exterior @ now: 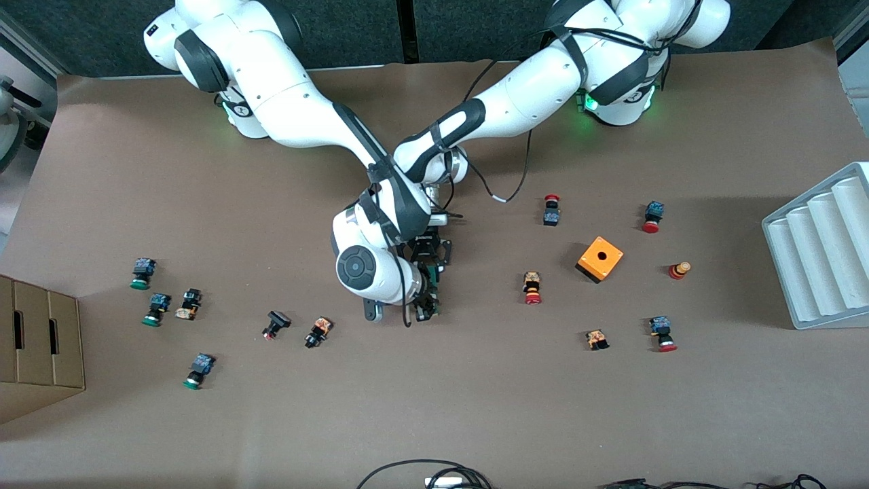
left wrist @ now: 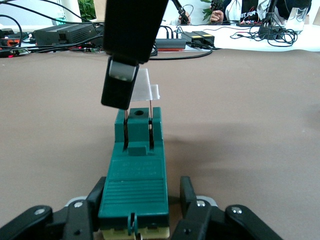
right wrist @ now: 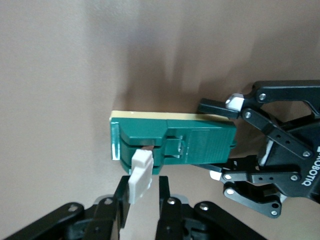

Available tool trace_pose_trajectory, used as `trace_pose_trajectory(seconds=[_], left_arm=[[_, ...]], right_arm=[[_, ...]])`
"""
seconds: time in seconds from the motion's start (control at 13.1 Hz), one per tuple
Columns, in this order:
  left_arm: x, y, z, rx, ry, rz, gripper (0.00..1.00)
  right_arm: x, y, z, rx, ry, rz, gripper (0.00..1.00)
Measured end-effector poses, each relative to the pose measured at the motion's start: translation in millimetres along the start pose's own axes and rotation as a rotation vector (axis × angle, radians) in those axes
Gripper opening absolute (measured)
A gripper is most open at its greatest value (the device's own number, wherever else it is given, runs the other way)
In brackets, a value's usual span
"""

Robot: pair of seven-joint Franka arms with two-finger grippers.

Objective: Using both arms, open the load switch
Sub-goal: 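Rotate the white handle down into the contacts with the right gripper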

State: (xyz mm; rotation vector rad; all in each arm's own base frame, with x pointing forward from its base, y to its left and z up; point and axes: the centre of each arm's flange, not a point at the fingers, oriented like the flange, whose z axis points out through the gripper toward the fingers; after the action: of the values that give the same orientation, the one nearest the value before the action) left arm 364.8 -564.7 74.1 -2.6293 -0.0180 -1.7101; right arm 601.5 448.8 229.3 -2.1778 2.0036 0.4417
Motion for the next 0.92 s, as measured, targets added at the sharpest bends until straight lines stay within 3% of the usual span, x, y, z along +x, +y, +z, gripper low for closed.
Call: trace_pose_trajectory(seconds=[0.92], left_arm=[[0,0,0,0.0,0.0,0.0,0.64]], right_arm=[[2,1,-18,-0.026,-0.003,-0.012,0.29]])
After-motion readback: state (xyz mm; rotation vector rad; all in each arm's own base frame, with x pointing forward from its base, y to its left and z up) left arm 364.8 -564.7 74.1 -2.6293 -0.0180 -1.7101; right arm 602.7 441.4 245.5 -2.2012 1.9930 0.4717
